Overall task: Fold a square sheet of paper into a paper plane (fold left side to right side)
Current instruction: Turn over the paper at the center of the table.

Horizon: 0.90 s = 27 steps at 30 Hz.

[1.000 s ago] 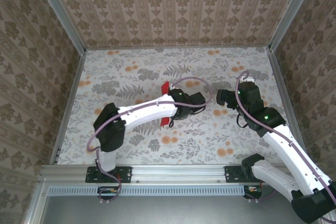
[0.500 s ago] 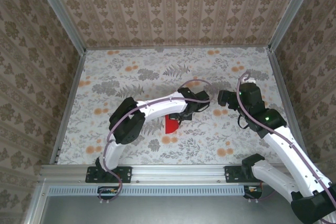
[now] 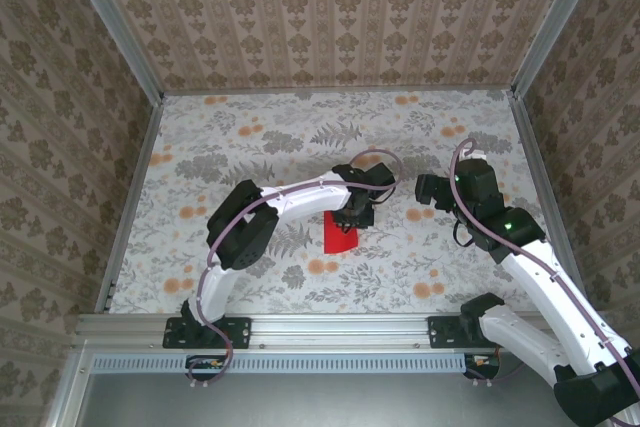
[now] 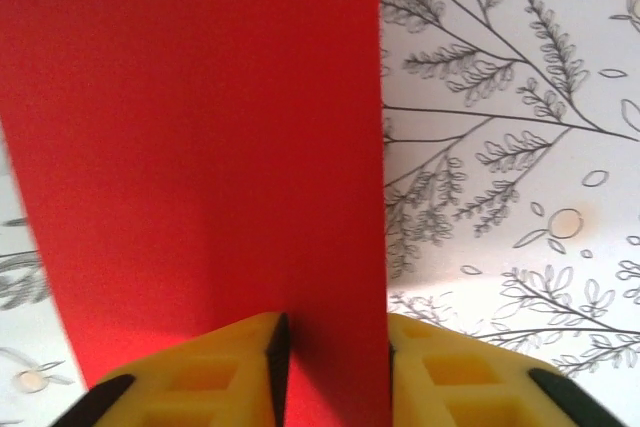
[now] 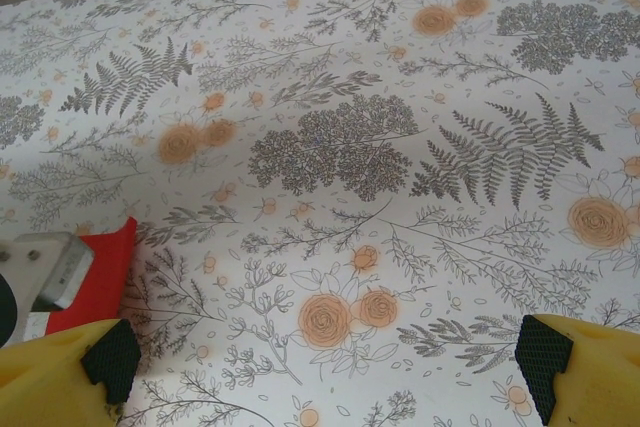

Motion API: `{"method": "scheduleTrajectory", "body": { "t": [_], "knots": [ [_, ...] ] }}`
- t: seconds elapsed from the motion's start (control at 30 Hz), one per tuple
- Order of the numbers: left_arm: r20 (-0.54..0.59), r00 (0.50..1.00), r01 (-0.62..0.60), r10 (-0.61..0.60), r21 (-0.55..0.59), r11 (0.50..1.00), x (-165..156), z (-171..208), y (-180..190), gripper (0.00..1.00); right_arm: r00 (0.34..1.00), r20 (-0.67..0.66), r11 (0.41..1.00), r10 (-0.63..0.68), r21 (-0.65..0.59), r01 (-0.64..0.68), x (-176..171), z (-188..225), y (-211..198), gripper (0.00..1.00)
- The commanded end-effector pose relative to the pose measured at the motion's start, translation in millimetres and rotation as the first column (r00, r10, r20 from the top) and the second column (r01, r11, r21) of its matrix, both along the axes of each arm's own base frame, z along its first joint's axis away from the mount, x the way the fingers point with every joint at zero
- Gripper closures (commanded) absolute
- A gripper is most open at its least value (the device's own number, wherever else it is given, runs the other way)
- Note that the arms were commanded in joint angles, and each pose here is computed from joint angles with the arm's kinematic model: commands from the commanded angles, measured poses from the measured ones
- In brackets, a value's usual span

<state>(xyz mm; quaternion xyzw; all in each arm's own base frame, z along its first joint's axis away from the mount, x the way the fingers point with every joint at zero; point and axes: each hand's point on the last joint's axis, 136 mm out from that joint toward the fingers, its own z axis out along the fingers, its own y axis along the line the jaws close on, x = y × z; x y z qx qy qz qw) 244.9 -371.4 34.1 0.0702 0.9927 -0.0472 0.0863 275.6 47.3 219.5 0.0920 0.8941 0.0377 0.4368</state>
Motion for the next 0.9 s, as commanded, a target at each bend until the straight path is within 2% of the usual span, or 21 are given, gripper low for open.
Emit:
{"method": "scheduleTrajectory", "body": {
  "t": [0.0, 0.17, 0.3, 0.4, 0.63, 0.73, 0.87],
  "knots": [
    [-0.035, 0.998, 0.046, -0.049, -0.085, 0.995, -3, 2, -9, 0.65, 0.999, -0.036, 1.000, 0.024, -0.012, -0.024, -2, -9, 1, 0.00],
    [-0.008, 0.995, 0.091, -0.095, -0.217, 0.972, -2, 24, -18, 0.55, 0.996, -0.062, 0.997, 0.071, 0.012, -0.070, -2, -15, 11, 0.00],
    [0.060, 0.992, 0.127, -0.113, -0.350, 0.928, 3, 54, -21, 0.44, 0.985, -0.097, 0.988, 0.145, 0.071, -0.139, -3, -24, 28, 0.00],
    [0.107, 0.989, 0.141, -0.105, -0.416, 0.898, 8, 74, -12, 0.40, 0.970, -0.126, 0.972, 0.209, 0.134, -0.193, -3, -32, 44, 0.00],
    [0.141, 0.989, 0.105, -0.040, -0.489, 0.866, 23, 84, 41, 0.39, 0.920, -0.167, 0.894, 0.354, 0.349, -0.281, 4, -56, 93, 0.00],
    [0.118, 0.993, 0.059, 0.006, -0.539, 0.840, 26, 77, 63, 0.39, 0.887, -0.206, 0.853, 0.413, 0.429, -0.297, 9, -71, 119, 0.08],
    [0.079, 0.996, 0.017, 0.036, -0.592, 0.806, 26, 68, 79, 0.39, 0.850, -0.256, 0.833, 0.459, 0.457, -0.312, 23, -93, 150, 0.18]
  ]
}}
